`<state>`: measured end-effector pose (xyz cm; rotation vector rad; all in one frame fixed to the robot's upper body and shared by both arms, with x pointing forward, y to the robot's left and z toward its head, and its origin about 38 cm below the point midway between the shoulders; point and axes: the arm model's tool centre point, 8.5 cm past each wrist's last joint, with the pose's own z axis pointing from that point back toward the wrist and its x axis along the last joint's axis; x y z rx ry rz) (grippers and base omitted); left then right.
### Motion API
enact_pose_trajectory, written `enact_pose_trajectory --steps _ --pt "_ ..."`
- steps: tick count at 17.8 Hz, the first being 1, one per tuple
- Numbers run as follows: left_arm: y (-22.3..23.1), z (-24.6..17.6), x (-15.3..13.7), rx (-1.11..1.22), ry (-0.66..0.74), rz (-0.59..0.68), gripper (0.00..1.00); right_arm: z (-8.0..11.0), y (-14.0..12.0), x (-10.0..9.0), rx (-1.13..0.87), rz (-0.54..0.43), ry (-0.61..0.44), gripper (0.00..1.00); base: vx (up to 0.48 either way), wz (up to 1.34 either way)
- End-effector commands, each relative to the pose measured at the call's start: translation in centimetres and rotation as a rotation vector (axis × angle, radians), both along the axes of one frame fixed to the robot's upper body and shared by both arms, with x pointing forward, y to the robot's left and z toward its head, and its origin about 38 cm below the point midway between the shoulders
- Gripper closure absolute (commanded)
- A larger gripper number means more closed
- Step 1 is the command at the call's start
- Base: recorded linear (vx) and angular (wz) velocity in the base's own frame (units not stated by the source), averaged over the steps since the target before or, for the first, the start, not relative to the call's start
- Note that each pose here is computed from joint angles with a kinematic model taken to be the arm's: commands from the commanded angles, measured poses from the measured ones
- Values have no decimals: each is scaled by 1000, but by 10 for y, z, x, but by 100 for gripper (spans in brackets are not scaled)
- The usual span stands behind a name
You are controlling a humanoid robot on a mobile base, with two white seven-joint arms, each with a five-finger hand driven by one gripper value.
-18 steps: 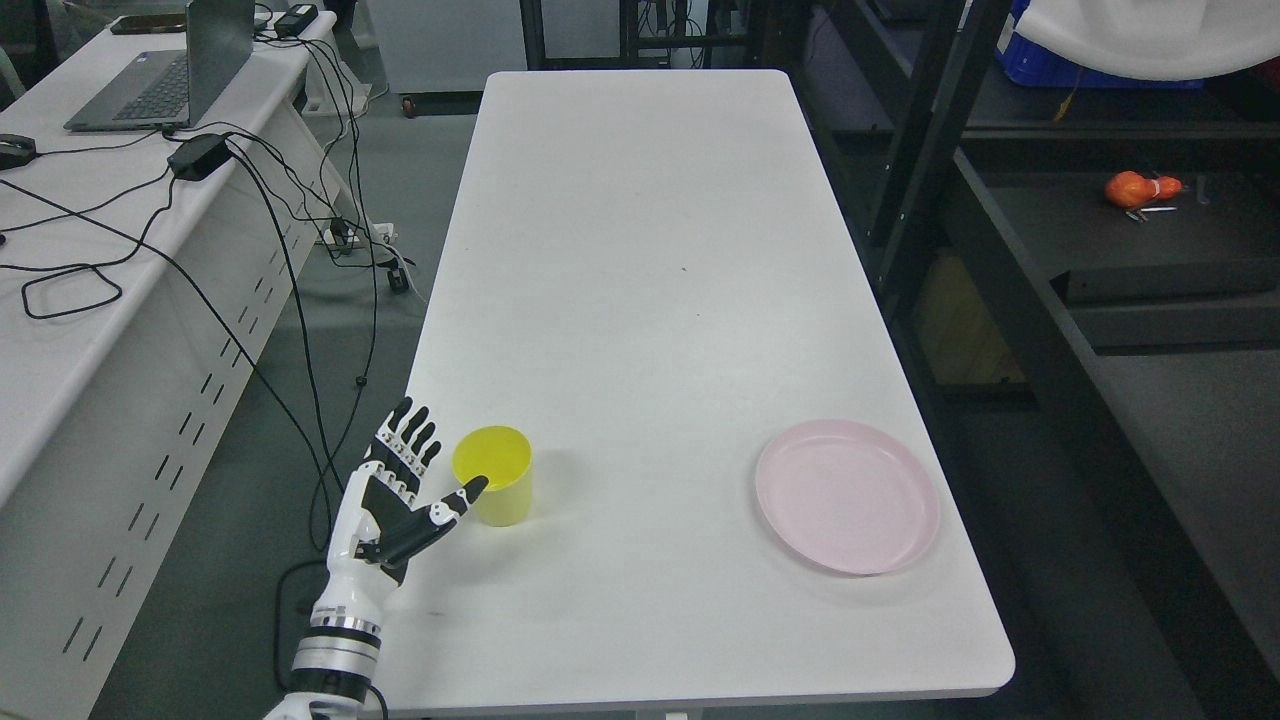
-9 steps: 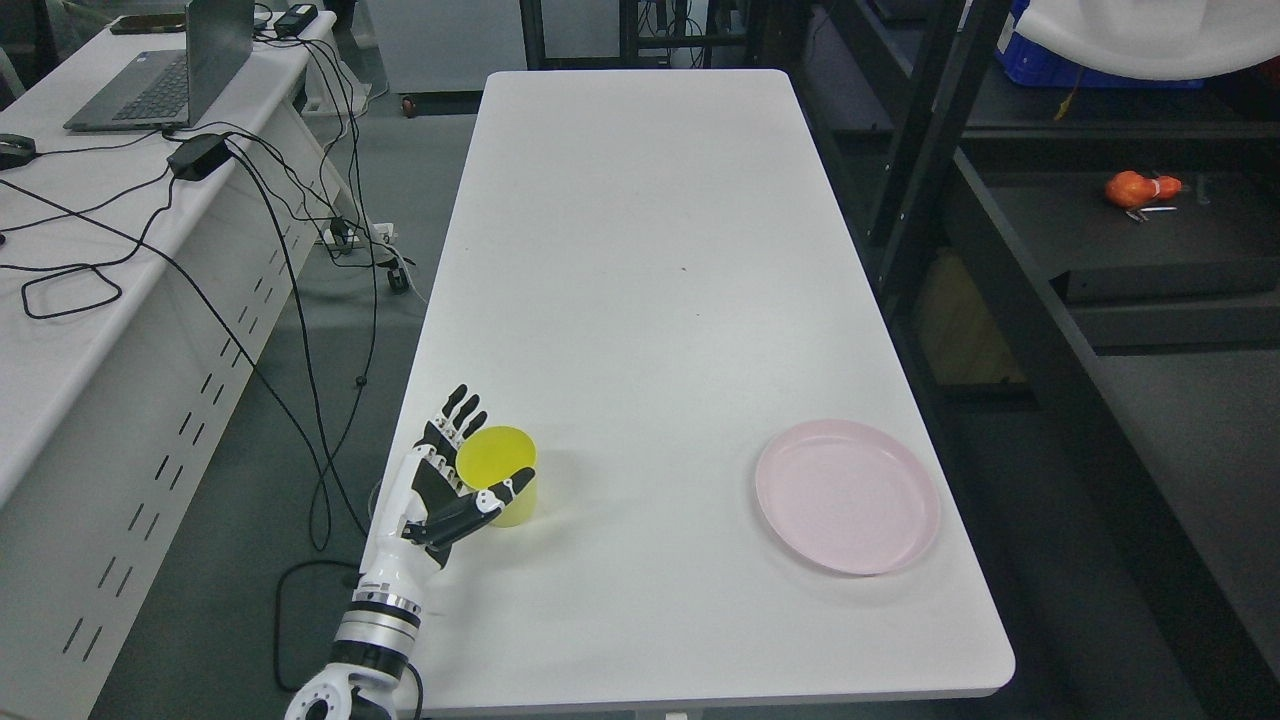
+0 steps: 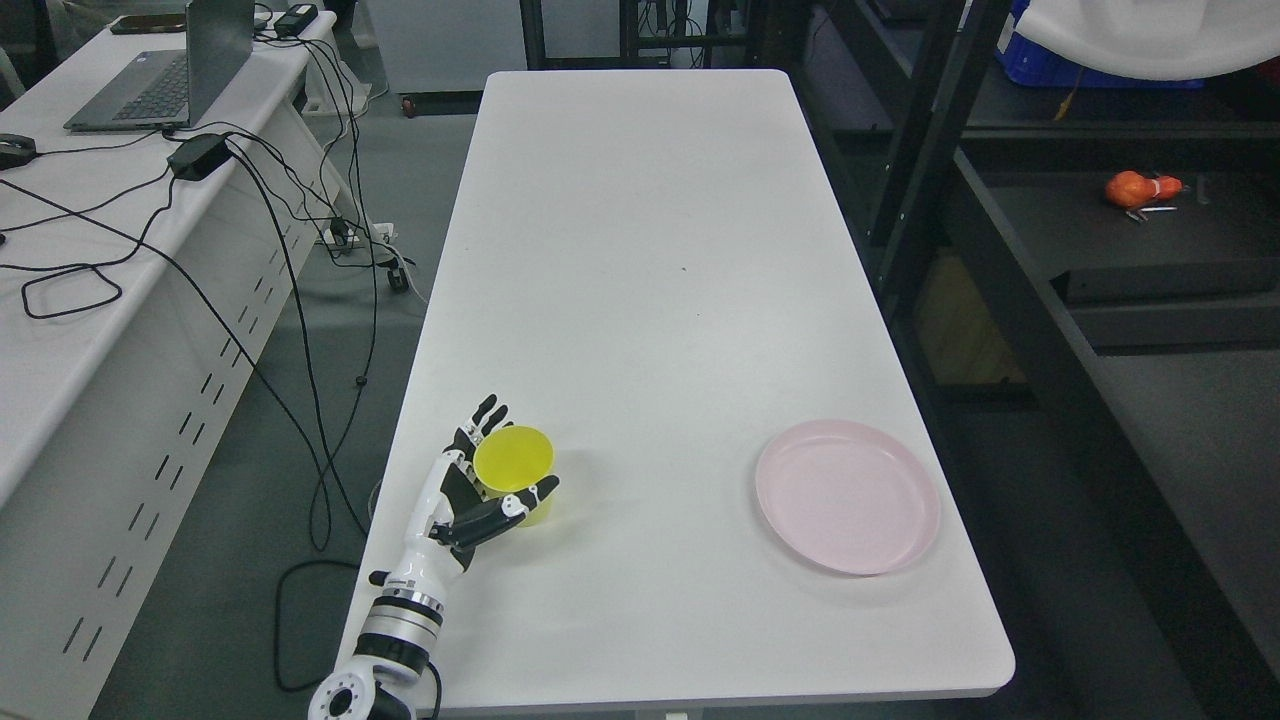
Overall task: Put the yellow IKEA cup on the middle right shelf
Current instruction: 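Close the left hand around the yellow cup, then lift the cup with the left hand while turning toward the shelves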
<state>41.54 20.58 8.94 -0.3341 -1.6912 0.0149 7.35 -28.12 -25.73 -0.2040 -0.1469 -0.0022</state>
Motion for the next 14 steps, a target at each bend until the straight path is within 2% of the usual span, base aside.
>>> enact_pose_trajectory --steps 1,3,6,10,13,14 --pt "7 -22 5 25 65 5 17 0 -10 -9 -11 -8 13 1 0 0" --pt "14 -21 6 19 60 23 32 0 -10 -9 -11 -8 14 1 0 0" --pt "17 -20 5 15 54 33 48 0 -10 -9 -11 -8 14 1 0 0" --pt "37 -15 3 -5 -4 99 83 0 -10 -9 -11 -8 14 1 0 0" --pt "51 2 1 -61 -89 147 99 0 -10 -9 -11 -8 14 1 0 0" --pt "56 12 0 -70 -121 159 100 0 -10 -9 -11 -8 14 1 0 0"
